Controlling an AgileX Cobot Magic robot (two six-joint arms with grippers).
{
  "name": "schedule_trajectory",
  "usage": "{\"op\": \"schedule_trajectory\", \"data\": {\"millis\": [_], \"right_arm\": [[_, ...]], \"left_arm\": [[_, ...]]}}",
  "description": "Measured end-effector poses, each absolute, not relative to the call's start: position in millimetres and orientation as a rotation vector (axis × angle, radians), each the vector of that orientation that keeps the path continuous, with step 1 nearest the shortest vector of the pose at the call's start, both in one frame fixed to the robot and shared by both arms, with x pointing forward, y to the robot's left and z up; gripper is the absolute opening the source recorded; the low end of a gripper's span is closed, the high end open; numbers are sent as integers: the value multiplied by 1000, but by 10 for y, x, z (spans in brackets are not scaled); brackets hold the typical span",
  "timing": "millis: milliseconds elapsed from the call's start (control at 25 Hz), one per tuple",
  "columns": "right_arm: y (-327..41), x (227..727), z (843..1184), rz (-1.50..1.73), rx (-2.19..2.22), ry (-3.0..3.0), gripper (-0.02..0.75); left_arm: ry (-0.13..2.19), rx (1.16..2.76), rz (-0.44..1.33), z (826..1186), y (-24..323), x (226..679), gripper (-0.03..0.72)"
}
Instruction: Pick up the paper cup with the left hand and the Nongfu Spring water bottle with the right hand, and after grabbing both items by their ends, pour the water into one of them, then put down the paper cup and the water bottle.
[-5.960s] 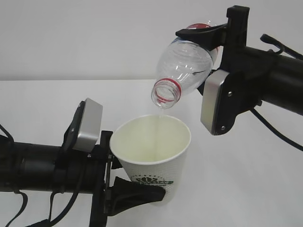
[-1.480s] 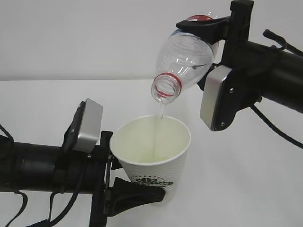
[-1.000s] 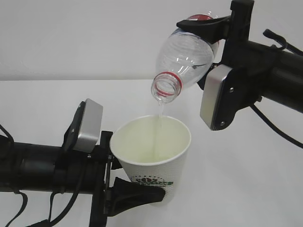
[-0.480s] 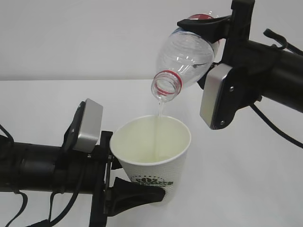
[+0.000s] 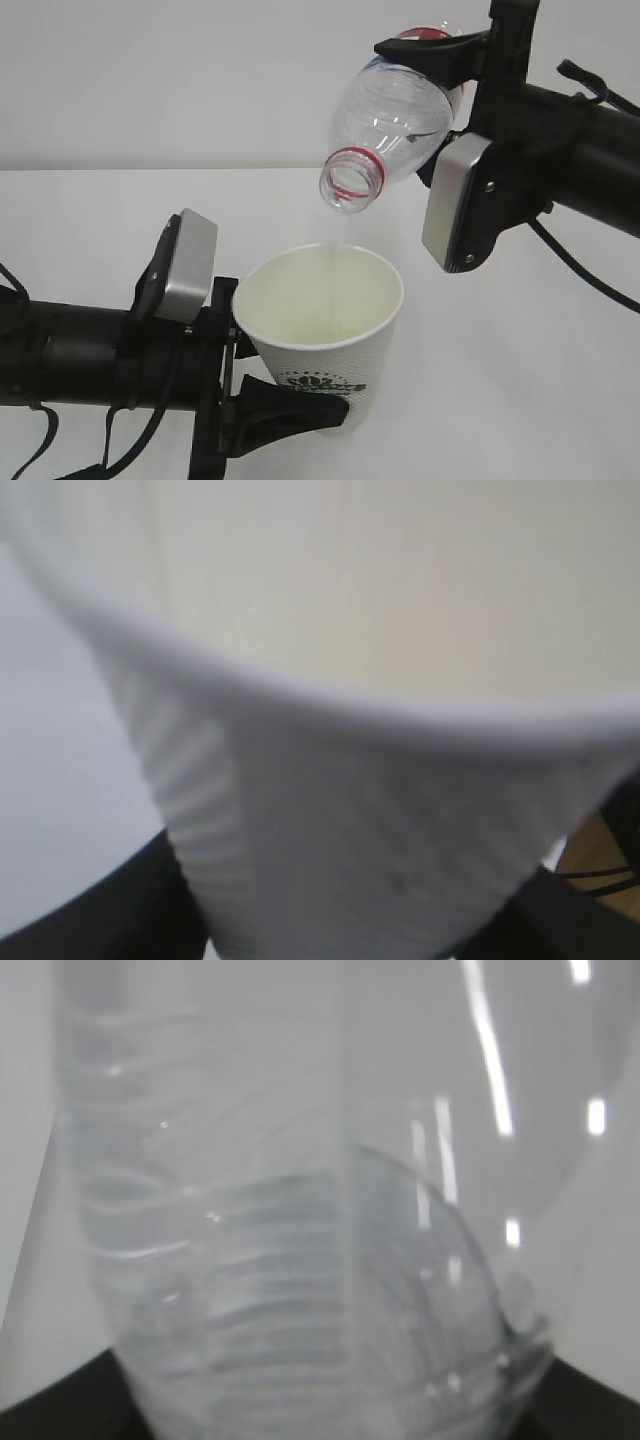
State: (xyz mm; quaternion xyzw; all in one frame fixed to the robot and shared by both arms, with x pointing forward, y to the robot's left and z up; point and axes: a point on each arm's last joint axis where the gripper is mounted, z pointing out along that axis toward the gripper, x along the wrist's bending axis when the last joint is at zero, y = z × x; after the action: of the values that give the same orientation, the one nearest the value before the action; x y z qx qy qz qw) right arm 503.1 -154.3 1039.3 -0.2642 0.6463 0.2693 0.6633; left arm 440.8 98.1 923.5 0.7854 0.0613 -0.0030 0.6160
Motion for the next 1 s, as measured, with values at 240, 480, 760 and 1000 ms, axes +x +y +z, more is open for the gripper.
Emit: {"op": "schedule_trajectory", "data": {"millis": [240,480,760,1000], "right_arm": [[-1543,5031,10393,609,-597,1461,451],[-1543,5031,10393,609,-597,1461,451],[-1542,5031,10395,609,-597,1459,451],[-1542,5031,10395,609,-597,1459,451]], "left_arm": [[144,1816,-4,9228,983,4411,461],[147,1819,-2,9226,984,4414,461],[147,1819,-2,9226,984,4414,461],[147,1819,-2,9226,984,4414,461]]}}
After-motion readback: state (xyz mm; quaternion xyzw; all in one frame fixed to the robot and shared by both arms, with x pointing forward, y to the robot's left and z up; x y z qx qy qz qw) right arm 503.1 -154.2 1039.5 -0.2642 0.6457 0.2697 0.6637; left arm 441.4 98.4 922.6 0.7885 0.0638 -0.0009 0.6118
